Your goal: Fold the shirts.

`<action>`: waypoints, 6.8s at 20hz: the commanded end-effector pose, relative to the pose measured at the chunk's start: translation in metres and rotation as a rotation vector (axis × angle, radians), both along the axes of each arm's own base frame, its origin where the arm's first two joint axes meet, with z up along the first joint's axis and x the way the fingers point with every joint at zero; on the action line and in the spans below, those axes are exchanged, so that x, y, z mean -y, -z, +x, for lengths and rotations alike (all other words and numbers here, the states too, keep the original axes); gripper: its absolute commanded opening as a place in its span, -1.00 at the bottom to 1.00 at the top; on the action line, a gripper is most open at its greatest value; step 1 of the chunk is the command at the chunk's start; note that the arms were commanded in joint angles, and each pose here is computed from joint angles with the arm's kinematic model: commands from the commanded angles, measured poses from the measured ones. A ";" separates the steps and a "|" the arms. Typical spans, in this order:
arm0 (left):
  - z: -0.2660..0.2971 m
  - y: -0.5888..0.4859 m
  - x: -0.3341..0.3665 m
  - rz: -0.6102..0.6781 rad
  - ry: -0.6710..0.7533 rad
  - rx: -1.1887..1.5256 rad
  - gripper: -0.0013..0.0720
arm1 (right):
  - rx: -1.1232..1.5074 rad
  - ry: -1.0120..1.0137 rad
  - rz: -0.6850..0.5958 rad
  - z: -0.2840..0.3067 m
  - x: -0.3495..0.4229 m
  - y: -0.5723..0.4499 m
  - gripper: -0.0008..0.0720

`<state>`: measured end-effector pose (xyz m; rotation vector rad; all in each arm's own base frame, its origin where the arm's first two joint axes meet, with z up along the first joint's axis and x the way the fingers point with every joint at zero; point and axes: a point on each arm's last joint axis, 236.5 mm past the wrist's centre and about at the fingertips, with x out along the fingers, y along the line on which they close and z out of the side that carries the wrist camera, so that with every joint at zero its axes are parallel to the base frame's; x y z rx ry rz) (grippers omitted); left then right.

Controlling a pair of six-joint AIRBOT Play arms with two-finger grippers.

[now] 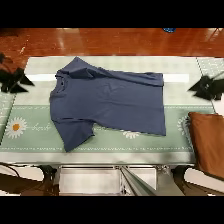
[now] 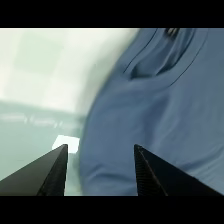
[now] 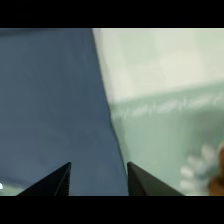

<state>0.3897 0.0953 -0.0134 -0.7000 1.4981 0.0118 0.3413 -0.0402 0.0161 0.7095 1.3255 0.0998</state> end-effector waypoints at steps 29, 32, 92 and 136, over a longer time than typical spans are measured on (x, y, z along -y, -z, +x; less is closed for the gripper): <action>-0.064 0.076 0.120 -0.243 0.124 -0.006 -0.91 | -0.196 0.168 0.123 -0.154 -0.066 0.105 0.14; -0.062 0.077 0.118 -0.234 0.114 0.001 -0.91 | -0.153 0.191 0.136 -0.143 -0.069 0.105 0.14; 0.159 -0.085 0.141 0.285 0.007 0.778 -0.91 | 0.434 -0.035 -0.225 0.164 -0.057 -0.016 -0.89; -0.160 0.088 0.077 -0.255 -0.242 -0.045 0.42 | 0.076 0.059 0.130 -0.094 -0.083 0.056 0.15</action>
